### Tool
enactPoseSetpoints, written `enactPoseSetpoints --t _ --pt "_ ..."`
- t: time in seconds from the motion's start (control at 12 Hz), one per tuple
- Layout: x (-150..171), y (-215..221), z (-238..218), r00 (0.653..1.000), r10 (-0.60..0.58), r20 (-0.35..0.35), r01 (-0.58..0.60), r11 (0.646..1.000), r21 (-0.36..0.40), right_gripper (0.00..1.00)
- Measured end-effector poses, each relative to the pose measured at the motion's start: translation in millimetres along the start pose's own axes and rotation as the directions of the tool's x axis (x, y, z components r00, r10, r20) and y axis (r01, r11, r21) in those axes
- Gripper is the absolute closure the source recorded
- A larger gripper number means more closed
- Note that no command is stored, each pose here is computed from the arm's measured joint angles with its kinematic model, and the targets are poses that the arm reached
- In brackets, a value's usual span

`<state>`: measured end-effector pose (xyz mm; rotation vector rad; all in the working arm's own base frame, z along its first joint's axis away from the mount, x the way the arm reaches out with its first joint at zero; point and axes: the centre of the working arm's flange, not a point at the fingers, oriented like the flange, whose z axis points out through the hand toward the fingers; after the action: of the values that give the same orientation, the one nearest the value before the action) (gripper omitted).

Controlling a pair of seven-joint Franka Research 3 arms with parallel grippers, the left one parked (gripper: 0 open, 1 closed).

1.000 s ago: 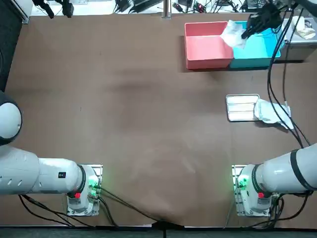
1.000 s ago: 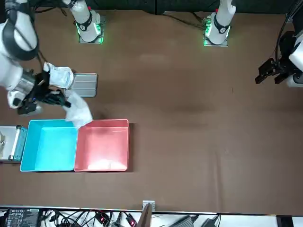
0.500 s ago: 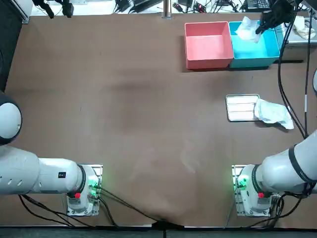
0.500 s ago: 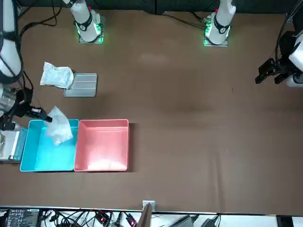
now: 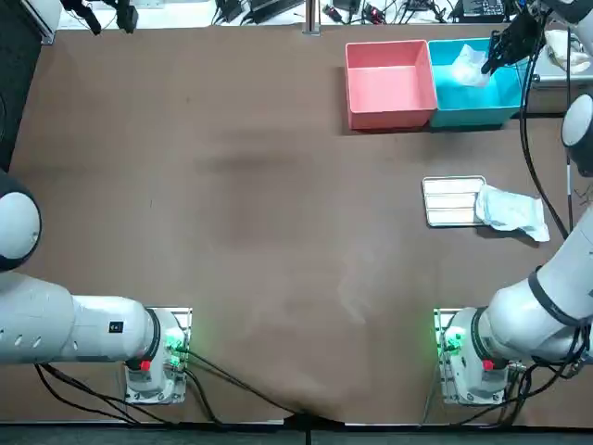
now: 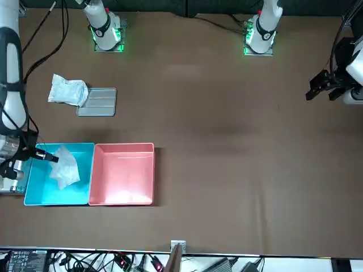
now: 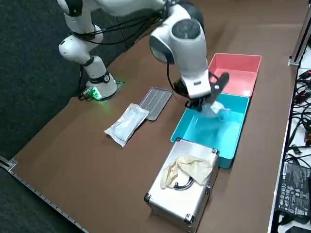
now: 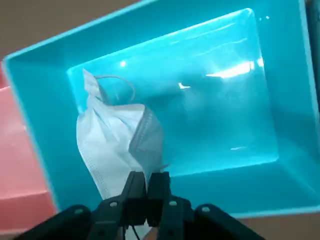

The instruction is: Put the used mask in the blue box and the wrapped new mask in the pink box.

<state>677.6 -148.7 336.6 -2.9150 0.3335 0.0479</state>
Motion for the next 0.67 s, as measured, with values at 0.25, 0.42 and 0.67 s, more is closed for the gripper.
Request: enactPoseSetpoints --t 0.25,0.42,0.67 --pt "10.7 19.6 29.8 1.0 0.025 0.014 -0.025 1.0 -0.009 0.98" --pt "16.7 29.9 46.9 0.999 0.037 -0.002 -0.037 0.999 -0.018 0.96" --pt "18.8 32.7 55.6 0.999 0.035 -0.007 -0.035 0.999 -0.03 0.76"
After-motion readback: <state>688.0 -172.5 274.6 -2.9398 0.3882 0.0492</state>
